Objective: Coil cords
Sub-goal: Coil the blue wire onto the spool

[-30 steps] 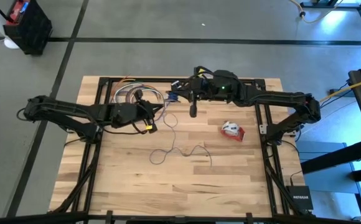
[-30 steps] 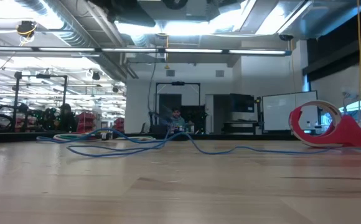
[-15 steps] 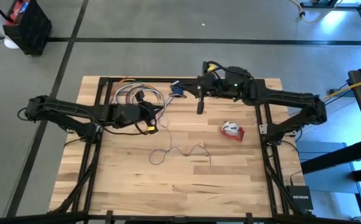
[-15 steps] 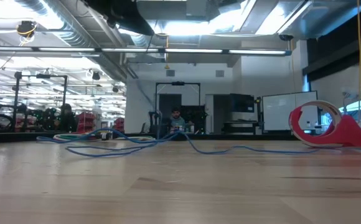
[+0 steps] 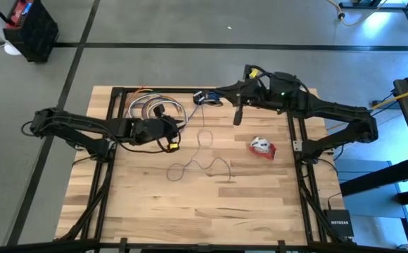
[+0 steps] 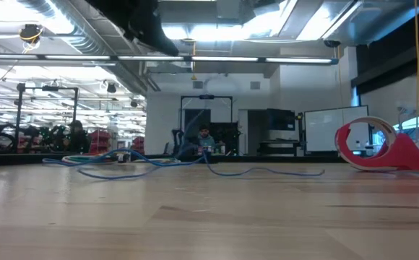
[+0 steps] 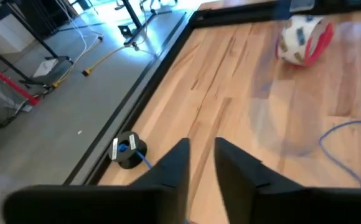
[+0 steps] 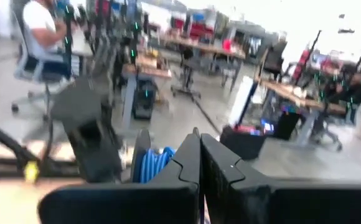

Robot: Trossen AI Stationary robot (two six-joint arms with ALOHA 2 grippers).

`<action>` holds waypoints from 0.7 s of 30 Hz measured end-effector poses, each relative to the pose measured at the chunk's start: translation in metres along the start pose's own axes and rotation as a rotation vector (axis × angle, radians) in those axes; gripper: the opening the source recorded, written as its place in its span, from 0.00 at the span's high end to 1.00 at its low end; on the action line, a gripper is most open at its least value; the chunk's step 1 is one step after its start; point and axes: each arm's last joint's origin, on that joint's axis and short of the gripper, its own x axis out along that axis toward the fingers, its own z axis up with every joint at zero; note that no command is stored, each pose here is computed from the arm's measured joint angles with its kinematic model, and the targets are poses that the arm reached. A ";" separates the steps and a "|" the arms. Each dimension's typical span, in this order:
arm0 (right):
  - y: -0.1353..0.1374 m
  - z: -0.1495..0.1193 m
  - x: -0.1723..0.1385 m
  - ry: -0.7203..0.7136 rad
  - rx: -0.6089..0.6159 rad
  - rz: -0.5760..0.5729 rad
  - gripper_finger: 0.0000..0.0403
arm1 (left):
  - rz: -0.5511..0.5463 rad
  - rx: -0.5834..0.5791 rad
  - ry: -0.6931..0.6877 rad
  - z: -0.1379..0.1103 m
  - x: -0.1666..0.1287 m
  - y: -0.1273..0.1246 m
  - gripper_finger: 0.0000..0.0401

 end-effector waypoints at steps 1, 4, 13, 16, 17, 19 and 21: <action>0.000 -0.002 0.000 0.022 -0.004 0.004 0.99 | -0.002 -0.005 -0.007 0.001 -0.002 0.001 0.79; 0.002 -0.009 0.003 0.071 -0.022 0.015 0.99 | -0.013 -0.023 -0.045 0.008 -0.012 0.003 0.68; 0.011 -0.039 0.012 0.198 -0.049 0.097 0.99 | -0.023 0.003 -0.234 0.025 -0.024 0.004 0.55; 0.017 -0.055 0.016 0.227 -0.041 0.190 0.99 | -0.039 -0.011 -0.323 0.021 -0.020 0.002 0.55; 0.019 -0.059 0.019 0.224 -0.037 0.215 0.99 | -0.053 -0.019 -0.360 0.019 -0.018 0.002 0.55; 0.027 -0.069 0.024 0.247 -0.030 0.260 0.99 | -0.074 -0.032 -0.433 0.015 -0.015 0.000 0.55; 0.034 -0.075 0.030 0.257 -0.034 0.288 0.99 | -0.094 -0.046 -0.503 0.012 -0.014 0.000 0.55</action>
